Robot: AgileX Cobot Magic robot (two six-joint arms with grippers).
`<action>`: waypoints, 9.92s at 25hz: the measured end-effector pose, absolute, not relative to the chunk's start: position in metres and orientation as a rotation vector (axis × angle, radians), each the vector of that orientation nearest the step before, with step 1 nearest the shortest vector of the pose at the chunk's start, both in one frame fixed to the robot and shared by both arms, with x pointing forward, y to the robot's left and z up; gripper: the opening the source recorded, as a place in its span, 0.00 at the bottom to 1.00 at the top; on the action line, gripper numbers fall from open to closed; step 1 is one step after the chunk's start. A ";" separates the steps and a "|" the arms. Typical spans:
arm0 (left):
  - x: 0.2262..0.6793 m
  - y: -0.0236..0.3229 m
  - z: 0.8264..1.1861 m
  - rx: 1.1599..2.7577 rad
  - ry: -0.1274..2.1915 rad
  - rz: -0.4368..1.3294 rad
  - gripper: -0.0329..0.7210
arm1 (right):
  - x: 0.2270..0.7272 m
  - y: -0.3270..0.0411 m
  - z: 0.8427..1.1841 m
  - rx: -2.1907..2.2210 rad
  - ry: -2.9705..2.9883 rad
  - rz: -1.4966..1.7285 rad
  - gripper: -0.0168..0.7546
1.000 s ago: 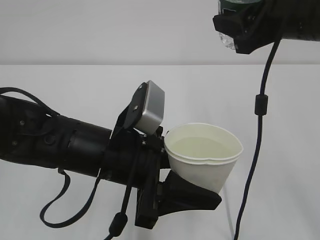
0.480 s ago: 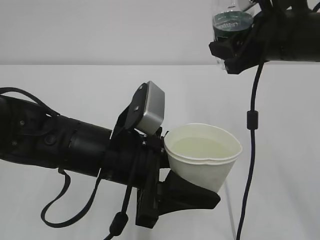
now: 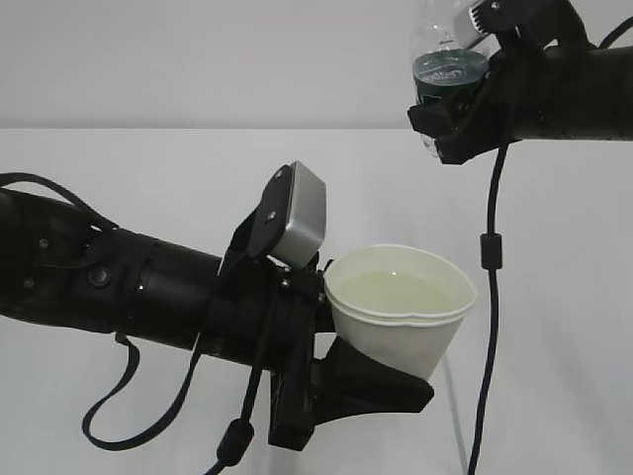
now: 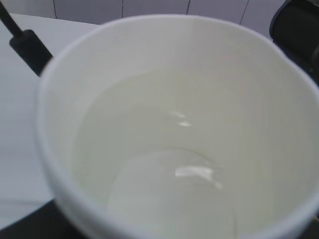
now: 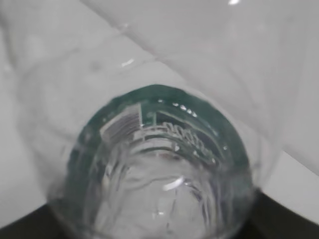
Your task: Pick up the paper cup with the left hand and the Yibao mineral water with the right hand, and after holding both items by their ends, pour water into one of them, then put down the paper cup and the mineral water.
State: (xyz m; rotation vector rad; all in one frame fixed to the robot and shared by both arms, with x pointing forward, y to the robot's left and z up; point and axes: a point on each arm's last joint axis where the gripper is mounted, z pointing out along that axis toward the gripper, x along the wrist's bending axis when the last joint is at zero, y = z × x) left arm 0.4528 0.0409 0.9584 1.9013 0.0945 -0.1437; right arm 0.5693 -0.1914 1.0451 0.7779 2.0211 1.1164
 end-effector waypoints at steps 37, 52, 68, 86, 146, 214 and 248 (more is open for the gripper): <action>0.454 0.041 0.957 1.913 0.106 -0.131 0.62 | 0.573 -0.249 1.030 1.003 1.769 1.240 0.56; 0.455 0.041 0.957 1.919 0.110 -0.125 0.62 | 0.543 -0.263 0.990 1.077 1.595 1.230 0.56; 0.455 0.041 0.957 1.919 0.110 -0.125 0.62 | 0.516 -0.275 0.969 1.135 1.443 1.209 0.56; 0.455 0.041 0.957 1.919 0.110 -0.125 0.62 | 0.516 -0.284 0.970 1.201 1.347 1.155 0.56; 0.455 0.041 0.957 1.919 0.113 -0.124 0.61 | 0.573 -0.278 0.915 1.313 1.548 1.055 0.53; 0.456 0.041 0.957 1.911 0.130 -0.120 0.61 | 0.618 -0.270 0.830 1.220 1.567 1.133 0.57; 0.457 0.041 0.957 1.920 0.136 -0.112 0.61 | 0.593 -0.271 0.819 1.290 1.569 1.138 0.79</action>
